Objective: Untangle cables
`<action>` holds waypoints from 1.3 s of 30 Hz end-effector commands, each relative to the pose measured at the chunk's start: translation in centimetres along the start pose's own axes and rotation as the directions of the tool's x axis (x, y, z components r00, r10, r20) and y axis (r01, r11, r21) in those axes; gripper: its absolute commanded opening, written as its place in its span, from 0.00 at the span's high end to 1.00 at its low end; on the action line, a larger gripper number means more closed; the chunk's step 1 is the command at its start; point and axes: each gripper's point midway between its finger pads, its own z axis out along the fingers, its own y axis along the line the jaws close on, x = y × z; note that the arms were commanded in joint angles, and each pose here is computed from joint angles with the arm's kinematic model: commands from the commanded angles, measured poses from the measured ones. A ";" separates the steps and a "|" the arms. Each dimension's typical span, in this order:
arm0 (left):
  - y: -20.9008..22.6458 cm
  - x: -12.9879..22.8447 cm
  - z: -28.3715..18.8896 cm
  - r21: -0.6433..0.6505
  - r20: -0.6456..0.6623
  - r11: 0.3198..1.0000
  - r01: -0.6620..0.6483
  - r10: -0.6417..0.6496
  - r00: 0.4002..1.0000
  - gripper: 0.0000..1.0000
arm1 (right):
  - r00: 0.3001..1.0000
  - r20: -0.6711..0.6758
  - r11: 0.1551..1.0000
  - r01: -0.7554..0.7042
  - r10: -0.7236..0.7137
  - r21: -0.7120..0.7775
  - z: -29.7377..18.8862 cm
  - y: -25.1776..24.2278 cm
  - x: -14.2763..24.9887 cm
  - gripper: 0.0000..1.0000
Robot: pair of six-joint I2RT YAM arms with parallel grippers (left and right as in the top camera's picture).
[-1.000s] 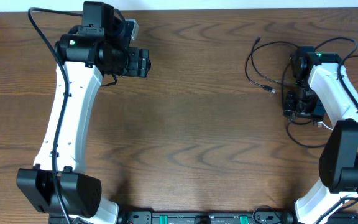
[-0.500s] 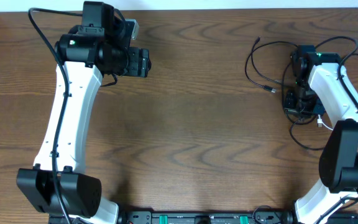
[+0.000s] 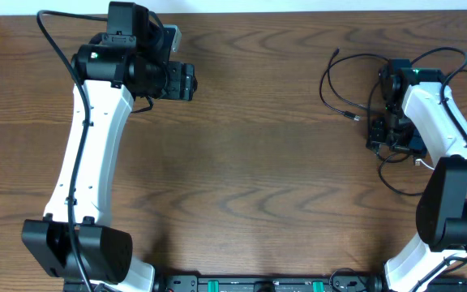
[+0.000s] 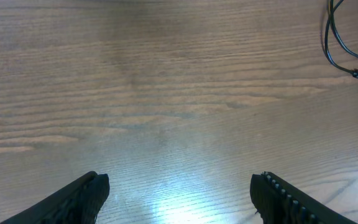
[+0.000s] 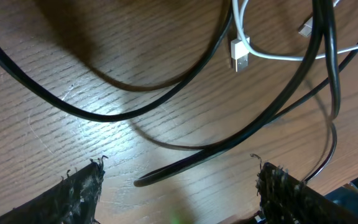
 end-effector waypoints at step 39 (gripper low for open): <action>-0.4 -0.4 -1.2 0.013 0.034 1.000 -0.012 0.012 0.999 0.21 | 0.995 0.098 0.987 0.027 -0.011 -0.158 -0.4 2.6 -2.8 0.99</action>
